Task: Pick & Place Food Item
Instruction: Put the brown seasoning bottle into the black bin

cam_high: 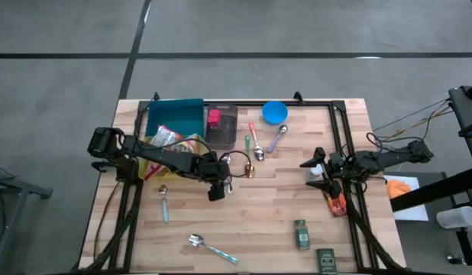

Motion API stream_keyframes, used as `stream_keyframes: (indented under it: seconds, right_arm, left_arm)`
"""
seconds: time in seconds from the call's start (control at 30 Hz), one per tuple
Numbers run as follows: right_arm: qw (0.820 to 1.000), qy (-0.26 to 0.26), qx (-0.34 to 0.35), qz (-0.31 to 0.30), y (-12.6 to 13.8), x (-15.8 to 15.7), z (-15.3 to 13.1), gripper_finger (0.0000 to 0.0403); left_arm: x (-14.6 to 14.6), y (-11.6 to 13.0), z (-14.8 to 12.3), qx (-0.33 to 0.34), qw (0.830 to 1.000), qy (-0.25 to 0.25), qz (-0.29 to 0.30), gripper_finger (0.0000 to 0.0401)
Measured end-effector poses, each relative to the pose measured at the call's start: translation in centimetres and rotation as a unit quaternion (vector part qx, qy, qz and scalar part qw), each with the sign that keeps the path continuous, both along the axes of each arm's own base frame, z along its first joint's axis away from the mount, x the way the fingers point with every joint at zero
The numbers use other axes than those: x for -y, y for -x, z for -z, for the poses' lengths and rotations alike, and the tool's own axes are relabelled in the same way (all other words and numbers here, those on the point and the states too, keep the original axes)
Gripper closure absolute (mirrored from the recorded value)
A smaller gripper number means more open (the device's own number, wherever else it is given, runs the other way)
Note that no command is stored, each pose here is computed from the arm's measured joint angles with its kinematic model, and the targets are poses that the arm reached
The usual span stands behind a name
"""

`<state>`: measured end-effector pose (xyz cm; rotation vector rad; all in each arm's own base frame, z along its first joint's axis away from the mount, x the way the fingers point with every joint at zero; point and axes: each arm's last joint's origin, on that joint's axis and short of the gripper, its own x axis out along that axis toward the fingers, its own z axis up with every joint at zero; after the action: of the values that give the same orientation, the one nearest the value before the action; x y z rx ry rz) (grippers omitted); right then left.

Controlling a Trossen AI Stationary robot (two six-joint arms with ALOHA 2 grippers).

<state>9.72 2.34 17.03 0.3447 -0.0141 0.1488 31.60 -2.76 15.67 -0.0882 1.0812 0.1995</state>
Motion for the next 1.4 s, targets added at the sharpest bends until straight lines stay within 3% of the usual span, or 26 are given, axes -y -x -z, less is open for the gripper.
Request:
stream_keyframes:
  seconds: [0.27, 0.57, 1.4]
  right_arm:
    - [1.000, 0.000, 0.000, 0.000, 0.00, 0.00, 0.00, 0.0052]
    - [1.000, 0.000, 0.000, 0.000, 0.00, 0.00, 0.00, 0.0052]
    - [1.000, 0.000, 0.000, 0.000, 0.00, 0.00, -0.01, 0.0052]
  left_arm:
    - [-0.03, 0.06, 0.41, 0.015, 1.000, 0.003, -0.003, 0.0136]
    - [-0.04, 0.00, 0.37, 0.019, 1.000, 0.004, -0.004, 0.0236]
    - [0.06, -0.29, -0.22, 0.021, 1.000, 0.014, 0.002, 0.0236]
